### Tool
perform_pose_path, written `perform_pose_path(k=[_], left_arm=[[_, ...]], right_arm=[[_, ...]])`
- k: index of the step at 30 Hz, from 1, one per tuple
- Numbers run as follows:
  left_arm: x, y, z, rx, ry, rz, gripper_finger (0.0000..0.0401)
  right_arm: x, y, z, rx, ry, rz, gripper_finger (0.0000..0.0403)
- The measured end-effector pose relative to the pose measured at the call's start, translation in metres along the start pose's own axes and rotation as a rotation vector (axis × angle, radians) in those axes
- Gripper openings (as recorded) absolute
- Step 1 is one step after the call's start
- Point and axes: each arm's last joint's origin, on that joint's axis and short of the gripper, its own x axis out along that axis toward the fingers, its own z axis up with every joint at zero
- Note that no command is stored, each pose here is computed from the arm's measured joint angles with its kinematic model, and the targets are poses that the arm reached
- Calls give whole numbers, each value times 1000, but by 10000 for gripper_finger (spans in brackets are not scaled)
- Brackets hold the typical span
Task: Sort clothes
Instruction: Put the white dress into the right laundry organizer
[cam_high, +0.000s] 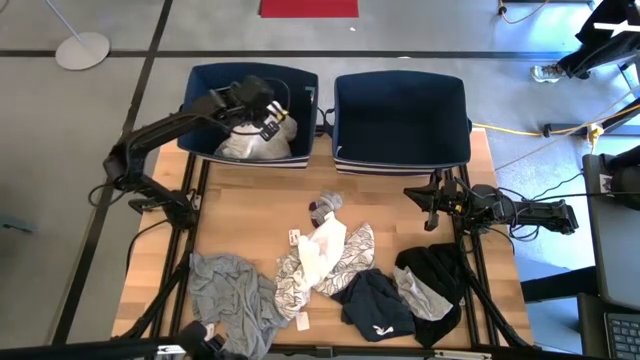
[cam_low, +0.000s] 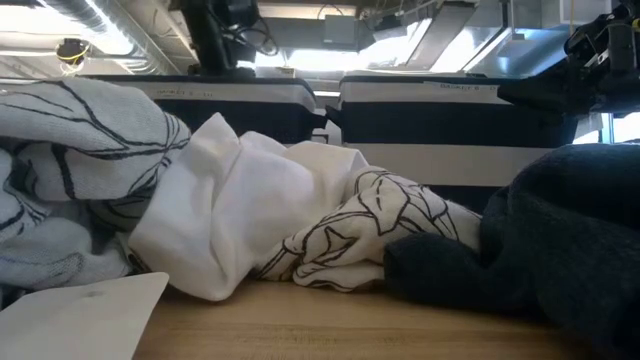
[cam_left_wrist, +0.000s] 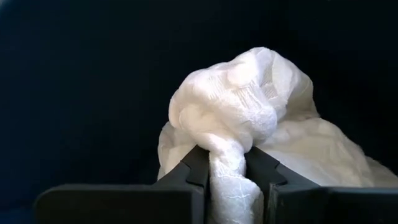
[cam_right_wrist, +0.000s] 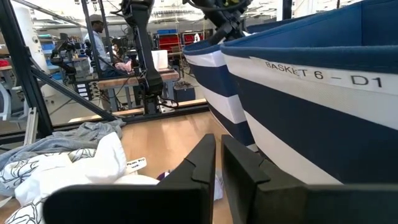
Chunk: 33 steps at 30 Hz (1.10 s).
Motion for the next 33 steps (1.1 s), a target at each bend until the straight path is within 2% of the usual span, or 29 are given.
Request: perform_pose_path(k=[9, 14, 23, 28, 33], left_arm=[[12, -4, 0, 18, 37, 7, 53], [12, -4, -2, 59, 60, 5, 106], [11, -4, -3, 59, 70, 4, 204], [0, 2, 4, 42, 50, 6, 227], [-24, 10, 18, 11, -20, 1, 229]], right_arm=[[0, 0, 0, 0, 0, 1, 30], [0, 0, 0, 2, 0, 1, 30], [0, 0, 0, 3, 0, 1, 30], [0, 0, 0, 3, 0, 1, 30], [0, 0, 0, 3, 0, 1, 30]])
